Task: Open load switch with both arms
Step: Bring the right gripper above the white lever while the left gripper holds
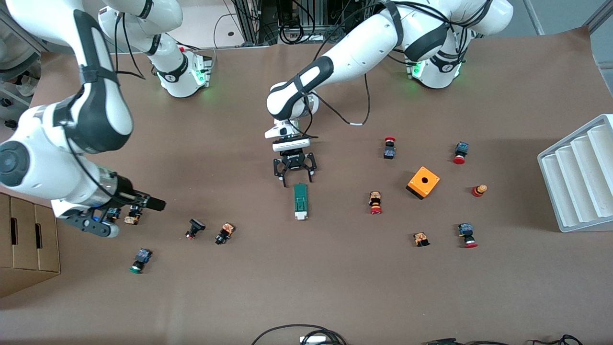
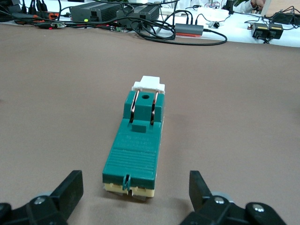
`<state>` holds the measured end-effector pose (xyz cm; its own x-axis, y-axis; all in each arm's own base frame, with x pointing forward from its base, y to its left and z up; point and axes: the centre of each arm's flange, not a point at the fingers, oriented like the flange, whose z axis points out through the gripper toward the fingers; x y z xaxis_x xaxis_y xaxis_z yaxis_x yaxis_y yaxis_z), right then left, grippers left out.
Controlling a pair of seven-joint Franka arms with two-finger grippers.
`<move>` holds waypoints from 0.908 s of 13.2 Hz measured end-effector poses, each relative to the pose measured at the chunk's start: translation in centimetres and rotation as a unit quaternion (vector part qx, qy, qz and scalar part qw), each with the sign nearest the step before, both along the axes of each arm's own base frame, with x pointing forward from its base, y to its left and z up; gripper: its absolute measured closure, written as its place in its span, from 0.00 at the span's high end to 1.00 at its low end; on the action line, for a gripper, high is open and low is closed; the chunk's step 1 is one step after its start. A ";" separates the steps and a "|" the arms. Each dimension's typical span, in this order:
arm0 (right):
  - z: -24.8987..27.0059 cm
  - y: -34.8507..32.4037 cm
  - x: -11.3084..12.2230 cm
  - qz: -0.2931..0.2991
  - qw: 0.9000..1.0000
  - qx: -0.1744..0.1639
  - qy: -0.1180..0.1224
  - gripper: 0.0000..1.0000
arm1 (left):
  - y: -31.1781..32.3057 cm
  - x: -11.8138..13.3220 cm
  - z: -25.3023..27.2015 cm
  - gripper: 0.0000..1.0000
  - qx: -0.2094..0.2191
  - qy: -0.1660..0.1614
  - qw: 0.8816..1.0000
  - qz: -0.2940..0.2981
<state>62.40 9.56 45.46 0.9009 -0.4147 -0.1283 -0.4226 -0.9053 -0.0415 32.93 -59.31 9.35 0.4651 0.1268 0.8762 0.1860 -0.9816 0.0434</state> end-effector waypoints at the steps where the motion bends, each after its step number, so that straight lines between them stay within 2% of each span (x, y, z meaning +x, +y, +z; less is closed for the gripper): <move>1: 0.0 0.9 -0.1 -0.021 1.000 -0.003 0.002 1.00 | 0.0 -0.3 -0.4 1.00 0.004 -0.001 1.000 -0.002; 4: -0.5 3.8 -0.3 -0.093 0.996 -0.012 0.008 1.00 | 0.4 -0.8 -2.0 1.00 0.010 -0.024 1.000 0.000; 8: -2.7 12.4 0.0 -0.191 0.980 -0.038 0.024 1.00 | 0.4 -1.1 -2.5 1.00 0.011 -0.041 0.999 -0.004; 10: -4.1 16.3 0.6 -0.247 0.966 -0.060 0.039 1.00 | 0.4 -1.1 -2.5 1.00 0.011 -0.042 0.999 -0.003; 12: -6.7 19.1 1.0 -0.309 0.946 -0.083 0.057 1.00 | 0.4 -1.1 -2.5 1.00 0.011 -0.042 0.999 -0.003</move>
<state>63.37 28.67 38.77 0.4649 -0.8802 -0.0956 -0.8661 -0.4746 0.1573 31.83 -58.87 6.85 0.3909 0.1045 0.9145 0.1758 -0.9837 0.0373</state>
